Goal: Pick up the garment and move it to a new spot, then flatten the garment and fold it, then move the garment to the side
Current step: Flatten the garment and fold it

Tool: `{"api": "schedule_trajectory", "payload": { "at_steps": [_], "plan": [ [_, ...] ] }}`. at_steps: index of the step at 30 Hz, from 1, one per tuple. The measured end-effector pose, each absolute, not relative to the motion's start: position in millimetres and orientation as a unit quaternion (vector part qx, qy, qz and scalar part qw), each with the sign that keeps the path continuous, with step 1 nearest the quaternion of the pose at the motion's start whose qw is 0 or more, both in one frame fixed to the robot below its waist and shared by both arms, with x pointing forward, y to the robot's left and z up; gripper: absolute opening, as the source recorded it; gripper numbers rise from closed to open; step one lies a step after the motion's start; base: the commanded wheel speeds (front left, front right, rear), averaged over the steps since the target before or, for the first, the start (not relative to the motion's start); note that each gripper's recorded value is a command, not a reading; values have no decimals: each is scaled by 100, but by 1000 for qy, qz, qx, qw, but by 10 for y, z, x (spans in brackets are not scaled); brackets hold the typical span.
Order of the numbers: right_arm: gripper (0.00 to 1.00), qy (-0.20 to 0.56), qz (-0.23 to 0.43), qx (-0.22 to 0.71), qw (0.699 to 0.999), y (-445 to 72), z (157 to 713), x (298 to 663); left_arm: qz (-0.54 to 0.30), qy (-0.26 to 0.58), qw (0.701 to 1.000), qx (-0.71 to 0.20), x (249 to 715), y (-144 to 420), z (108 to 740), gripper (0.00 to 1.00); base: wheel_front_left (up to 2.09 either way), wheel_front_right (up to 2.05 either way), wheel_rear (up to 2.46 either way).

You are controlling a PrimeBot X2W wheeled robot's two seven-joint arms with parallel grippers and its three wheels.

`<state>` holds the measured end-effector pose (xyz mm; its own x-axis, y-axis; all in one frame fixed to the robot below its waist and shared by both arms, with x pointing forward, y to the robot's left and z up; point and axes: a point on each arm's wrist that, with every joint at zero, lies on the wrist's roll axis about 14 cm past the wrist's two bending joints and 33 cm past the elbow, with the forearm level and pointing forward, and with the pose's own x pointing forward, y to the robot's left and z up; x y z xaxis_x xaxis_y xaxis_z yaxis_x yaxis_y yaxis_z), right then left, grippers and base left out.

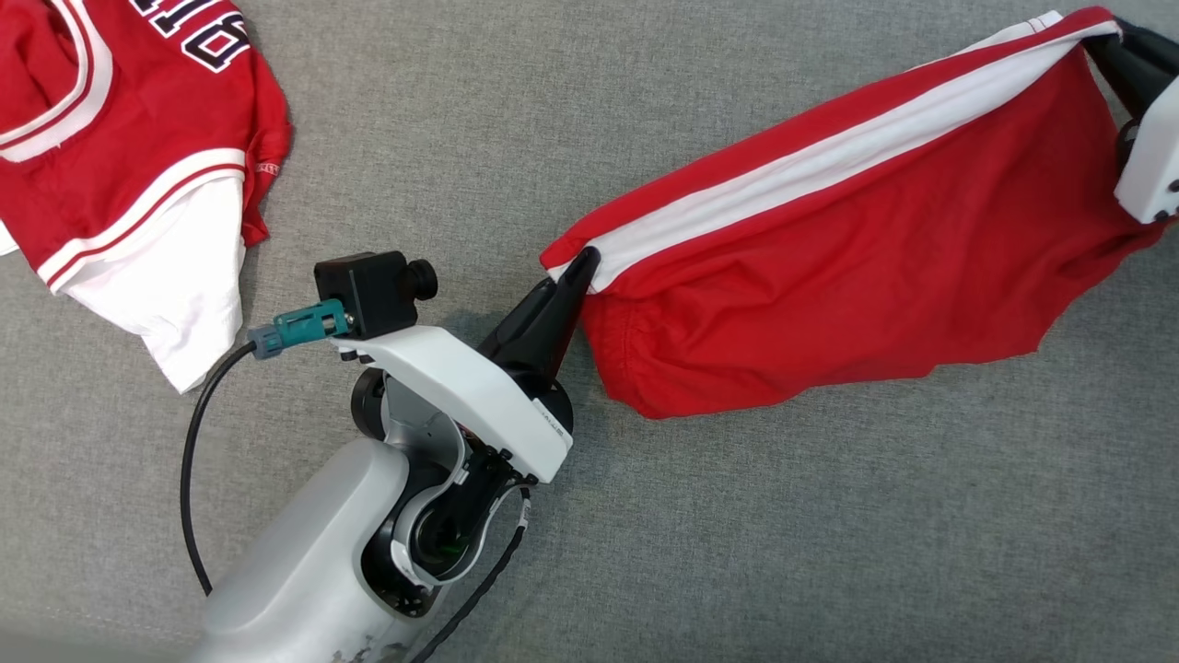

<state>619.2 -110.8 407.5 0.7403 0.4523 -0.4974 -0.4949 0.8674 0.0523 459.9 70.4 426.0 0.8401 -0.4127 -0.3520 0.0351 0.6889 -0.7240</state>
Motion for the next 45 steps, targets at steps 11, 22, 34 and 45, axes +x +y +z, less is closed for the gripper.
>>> {"api": "schedule_trajectory", "payload": {
  "at_steps": [11, 22, 34, 45],
  "plan": [
    [100, 247, 270, -50, 929, -1057, 4082, 6133, -121, 255, 895, -345, 4583, 762, 4172, 100, 0, 0, 0],
    [100, 342, 269, -79, 897, -1377, 3925, 5733, -60, 137, 975, -165, 4387, 1227, 4295, 100, 0, 0, 0],
    [100, 368, 258, -78, 890, -1218, 3742, 5839, 23, 88, 989, -115, 4168, 1457, 4293, 100, 0, 0, 0],
    [0, 416, 266, -59, 867, -1078, 3678, 5613, 37, 85, 988, -123, 4029, 1560, 4236, 100, 0, 0, 0]
  ]
}}
